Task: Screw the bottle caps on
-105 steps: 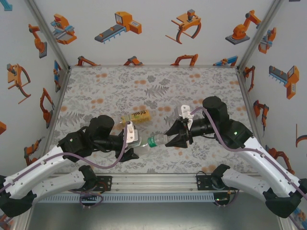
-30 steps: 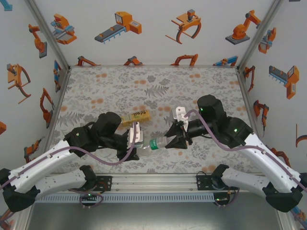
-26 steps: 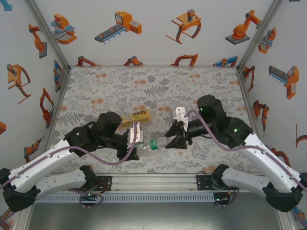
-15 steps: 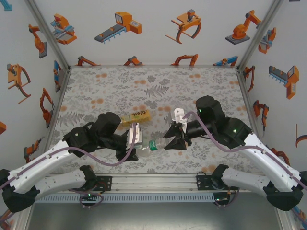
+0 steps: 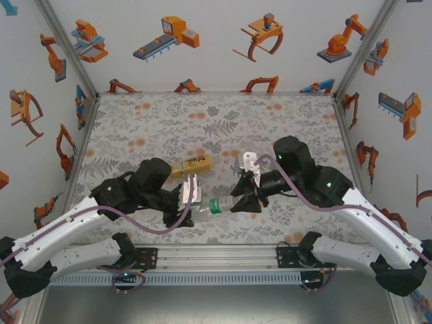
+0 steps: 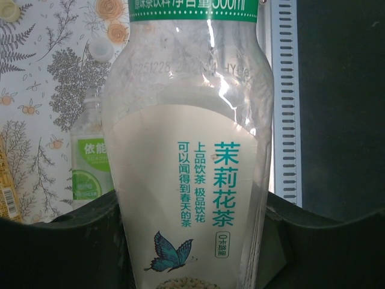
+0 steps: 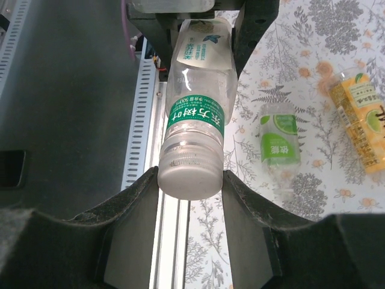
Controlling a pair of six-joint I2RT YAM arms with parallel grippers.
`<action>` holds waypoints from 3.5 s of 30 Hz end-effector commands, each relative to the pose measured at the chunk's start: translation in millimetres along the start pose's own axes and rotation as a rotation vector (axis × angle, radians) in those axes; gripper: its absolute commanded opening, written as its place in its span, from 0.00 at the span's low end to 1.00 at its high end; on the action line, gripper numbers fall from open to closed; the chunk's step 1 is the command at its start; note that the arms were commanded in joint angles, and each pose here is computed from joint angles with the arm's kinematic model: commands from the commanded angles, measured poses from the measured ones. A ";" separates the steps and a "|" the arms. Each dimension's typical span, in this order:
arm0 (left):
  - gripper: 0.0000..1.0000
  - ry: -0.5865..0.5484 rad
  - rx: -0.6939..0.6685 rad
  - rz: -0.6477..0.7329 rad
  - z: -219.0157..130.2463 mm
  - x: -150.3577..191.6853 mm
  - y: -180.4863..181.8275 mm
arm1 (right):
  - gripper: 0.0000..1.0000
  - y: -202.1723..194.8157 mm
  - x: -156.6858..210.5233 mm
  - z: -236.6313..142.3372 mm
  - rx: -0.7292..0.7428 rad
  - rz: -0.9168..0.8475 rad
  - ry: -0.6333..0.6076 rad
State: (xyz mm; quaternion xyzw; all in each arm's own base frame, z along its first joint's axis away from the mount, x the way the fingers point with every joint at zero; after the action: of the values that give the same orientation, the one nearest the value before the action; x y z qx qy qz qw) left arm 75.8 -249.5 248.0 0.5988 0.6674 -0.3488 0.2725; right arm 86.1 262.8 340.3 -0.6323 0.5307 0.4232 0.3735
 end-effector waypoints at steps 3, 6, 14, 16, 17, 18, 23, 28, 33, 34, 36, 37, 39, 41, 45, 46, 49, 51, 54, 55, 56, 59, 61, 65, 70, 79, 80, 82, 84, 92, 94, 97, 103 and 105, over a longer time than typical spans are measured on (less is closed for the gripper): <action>0.00 -0.071 -0.009 0.062 -4.3 -24.8 2.9 | 0.00 -5.5 9.3 4.7 0.043 0.195 0.032; 0.00 -0.079 -0.012 0.066 -3.2 -26.1 3.8 | 0.00 -11.0 15.8 6.5 0.075 0.325 0.056; 0.00 -0.113 -0.024 0.086 -4.7 -31.1 4.7 | 0.00 -21.5 27.4 10.4 0.150 0.726 0.046; 0.00 -0.127 -0.037 0.089 -5.9 -33.1 6.1 | 0.00 -26.0 29.4 7.0 0.201 0.808 0.014; 0.00 -0.134 -0.043 0.090 -6.3 -33.4 6.6 | 0.00 -28.8 30.5 4.3 0.235 0.860 -0.008; 0.00 -0.141 -0.051 0.091 -6.8 -34.3 7.4 | 0.00 -31.1 30.6 1.4 0.263 0.907 -0.032; 0.00 -0.175 -0.093 0.092 -7.2 -35.0 12.8 | 0.00 -44.2 39.5 -7.5 0.372 1.229 -0.195; 0.00 -0.193 -0.112 0.093 -6.5 -37.6 16.3 | 0.00 -45.4 50.9 3.9 0.325 1.570 -0.247; 0.00 -0.194 -0.152 0.096 -5.9 -38.3 23.2 | 0.00 -41.9 69.4 -2.7 0.406 1.784 -0.253; 0.00 -0.195 -0.158 0.097 -6.0 -38.6 24.0 | 0.00 -44.0 66.5 -4.5 0.408 1.783 -0.283; 0.00 -0.203 -0.162 0.102 -7.2 -39.9 23.9 | 0.00 -45.4 61.8 -7.5 0.413 1.768 -0.298; 0.00 -0.207 -0.162 0.103 -7.6 -40.2 23.8 | 0.00 -45.6 59.7 -8.5 0.417 1.752 -0.291; 0.00 -0.211 -0.160 0.104 -8.1 -40.8 23.1 | 0.09 -45.7 53.5 -8.7 0.414 1.709 -0.267; 0.00 -0.215 -0.151 0.106 -8.6 -41.2 21.3 | 0.24 -45.7 47.1 -8.9 0.411 1.654 -0.240; 0.00 -0.218 -0.132 0.110 -9.7 -41.5 17.6 | 0.48 -45.4 29.0 -15.5 0.412 1.515 -0.205; 0.00 -0.216 -0.128 0.109 -9.5 -41.1 17.0 | 0.54 -45.1 25.2 -18.1 0.418 1.474 -0.191; 0.00 -0.212 -0.118 0.108 -10.6 -39.6 14.6 | 0.65 -43.0 14.1 -27.4 0.440 1.367 -0.161; 0.00 -0.213 -0.113 0.106 -11.4 -38.8 13.2 | 0.69 -42.1 8.8 -32.8 0.454 1.310 -0.143; 0.00 -0.217 -0.101 0.104 -12.5 -38.4 10.5 | 0.70 -42.4 1.7 -41.9 0.490 1.186 -0.114; 0.00 -0.220 -0.095 0.104 -13.4 -38.7 9.1 | 0.70 -41.8 -1.2 -44.9 0.497 1.132 -0.104; 0.00 -0.222 -0.093 0.103 -14.1 -39.0 8.4 | 0.69 -41.9 -4.2 -47.0 0.500 1.082 -0.098; 0.00 -0.221 -0.086 0.097 -15.3 -38.6 6.6 | 0.67 -40.0 -17.4 -53.4 0.491 0.869 -0.100; 0.00 -0.221 -0.081 0.095 -15.8 -38.5 5.6 | 0.65 -34.7 -30.8 -55.8 0.452 0.680 -0.119; 0.00 -0.221 -0.071 0.089 -17.0 -38.9 3.5 | 0.64 -15.3 -48.9 -54.9 0.336 0.324 -0.122; 0.00 -0.216 -0.076 0.085 -20.9 -39.2 2.4 | 0.67 7.2 -58.3 -51.4 0.196 0.084 -0.113; 0.00 -0.193 -0.310 0.143 -36.1 -35.4 30.1 | 0.65 -60.4 -42.8 -53.8 0.529 0.754 -0.203; 0.00 -0.185 -0.332 0.150 -37.1 -34.3 33.1 | 0.65 -63.0 -40.3 -54.6 0.545 0.835 -0.222; 0.00 -0.156 -0.361 0.162 -36.4 -29.6 37.9 | 0.68 -65.3 -34.7 -52.0 0.543 1.012 -0.257; 0.00 -0.131 -0.372 0.172 -34.8 -25.6 40.5 | 0.68 -66.1 -30.0 -48.1 0.531 1.142 -0.278; 0.00 -0.097 -0.371 0.188 -30.2 -20.1 42.7 | 0.60 -64.7 4.0 -25.4 0.497 1.434 -0.227; 0.00 -0.090 -0.372 0.190 -29.9 -19.2 43.2 | 0.60 -64.8 9.2 -20.6 0.487 1.461 -0.208; 0.00 -0.077 -0.369 0.195 -28.9 -17.1 43.2 | 0.58 -66.8 14.7 -15.4 0.481 1.491 -0.187; 0.00 -0.063 -0.364 0.208 -28.9 -15.0 42.3 | 0.51 -71.2 20.1 -14.8 0.501 1.503 -0.183; 0.00 -0.062 -0.361 0.209 -28.6 -15.1 42.1 | 0.48 -72.4 20.0 -14.8 0.500 1.502 -0.182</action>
State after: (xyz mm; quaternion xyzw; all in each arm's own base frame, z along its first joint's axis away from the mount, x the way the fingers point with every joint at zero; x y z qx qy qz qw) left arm 122.6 -233.9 260.6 0.5868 0.6582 -0.2129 0.4209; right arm 160.5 253.4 328.3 0.0261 0.8634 0.4747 0.1689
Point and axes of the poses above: each hand's point on the last joint's axis, 136 mm out from that joint toward the fingers, its own z axis out along the fingers, its own y axis along the line the jaws close on, x = y × z, the point moved 2 cm from there along -z, back along the fingers, and after that the axes turned 9 degrees about -z, right-handed, at the moved point
